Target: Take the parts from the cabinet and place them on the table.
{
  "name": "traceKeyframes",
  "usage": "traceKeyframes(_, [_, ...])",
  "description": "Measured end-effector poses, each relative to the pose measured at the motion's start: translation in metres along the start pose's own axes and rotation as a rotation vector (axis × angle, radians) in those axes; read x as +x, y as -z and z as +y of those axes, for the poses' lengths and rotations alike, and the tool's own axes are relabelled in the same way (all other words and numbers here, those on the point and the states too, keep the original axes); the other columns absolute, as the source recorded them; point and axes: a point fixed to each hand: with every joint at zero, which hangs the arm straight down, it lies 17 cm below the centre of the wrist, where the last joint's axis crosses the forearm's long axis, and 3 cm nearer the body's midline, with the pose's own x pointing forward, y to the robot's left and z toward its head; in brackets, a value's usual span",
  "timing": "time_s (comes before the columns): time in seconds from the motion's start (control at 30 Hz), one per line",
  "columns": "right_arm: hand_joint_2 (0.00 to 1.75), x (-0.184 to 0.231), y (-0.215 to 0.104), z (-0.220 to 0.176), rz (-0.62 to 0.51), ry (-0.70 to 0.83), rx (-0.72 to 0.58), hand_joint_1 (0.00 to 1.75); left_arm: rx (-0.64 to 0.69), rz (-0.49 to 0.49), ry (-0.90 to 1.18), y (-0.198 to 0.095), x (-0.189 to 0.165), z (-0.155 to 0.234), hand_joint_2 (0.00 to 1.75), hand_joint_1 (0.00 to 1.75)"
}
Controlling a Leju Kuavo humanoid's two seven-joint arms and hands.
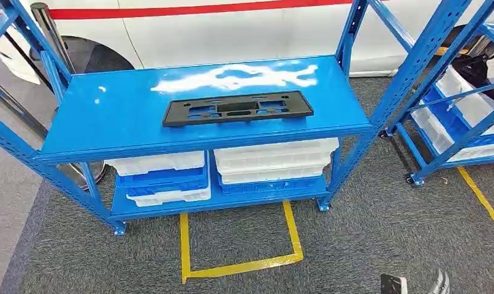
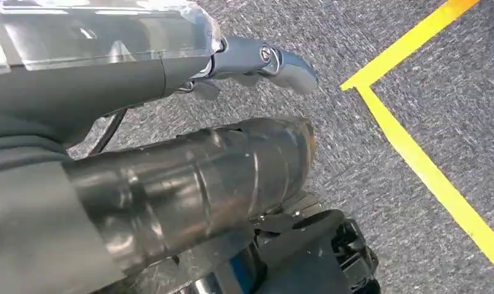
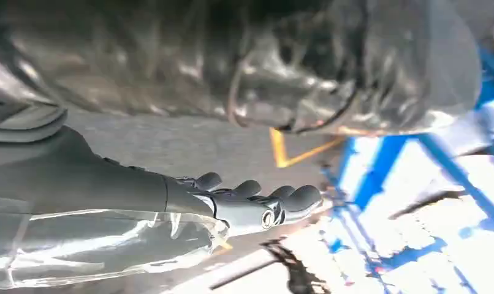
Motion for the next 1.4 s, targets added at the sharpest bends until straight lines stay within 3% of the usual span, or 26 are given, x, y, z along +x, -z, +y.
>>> traceKeyframes(0.13, [0.0,0.02,0.003,0.003,-0.052,0.007,0.005,0.0,-0.002,-0.002,0.001,0.0,0.0,0.0,0.0,0.0])
traceKeyframes(0.4, [0.0,0.141,0.005,0.039,-0.338,0.085,0.084,0.0,-0.034,-0.023,0.016,0.001,0.007,-0.006,0.0,0.0])
traceKeyframes(0.67, [0.0,0.26,-0.03,0.079,-0.593,0.191,0.205,0.0,-0.072,-0.039,0.029,0.001,0.014,-0.012,0.0,0.0])
traceKeyframes(0.73, [0.0,0.29,-0.043,0.086,-0.66,0.218,0.234,0.0,-0.083,-0.045,0.032,0.002,0.016,-0.014,0.0,0.0])
traceKeyframes(0.8, [0.0,0.35,-0.07,0.096,-0.796,0.262,0.291,0.0,-0.118,-0.059,0.045,0.002,0.023,-0.02,0.0,0.0])
traceKeyframes(0.87, [0.0,0.421,-0.129,0.105,-1.008,0.301,0.381,0.0,-0.171,-0.08,0.071,0.003,0.032,-0.028,0.0,0.0])
traceKeyframes(0.93, [0.0,0.456,-0.182,0.107,-1.175,0.314,0.44,0.0,-0.185,-0.089,0.074,0.004,0.038,-0.031,0.0,0.0])
traceKeyframes(1.03, [0.0,0.477,-0.225,0.102,-1.287,0.334,0.476,0.0,-0.194,-0.085,0.075,0.003,0.036,-0.033,0.0,0.0])
traceKeyframes(1.27, [0.0,0.49,-0.265,0.093,-1.45,0.296,0.459,0.0,-0.192,-0.088,0.078,0.004,0.038,-0.031,0.0,0.0])
traceKeyframes(1.4, [0.0,0.49,-0.269,0.092,-1.453,0.297,0.467,0.0,-0.192,-0.085,0.078,0.004,0.037,-0.03,0.0,0.0])
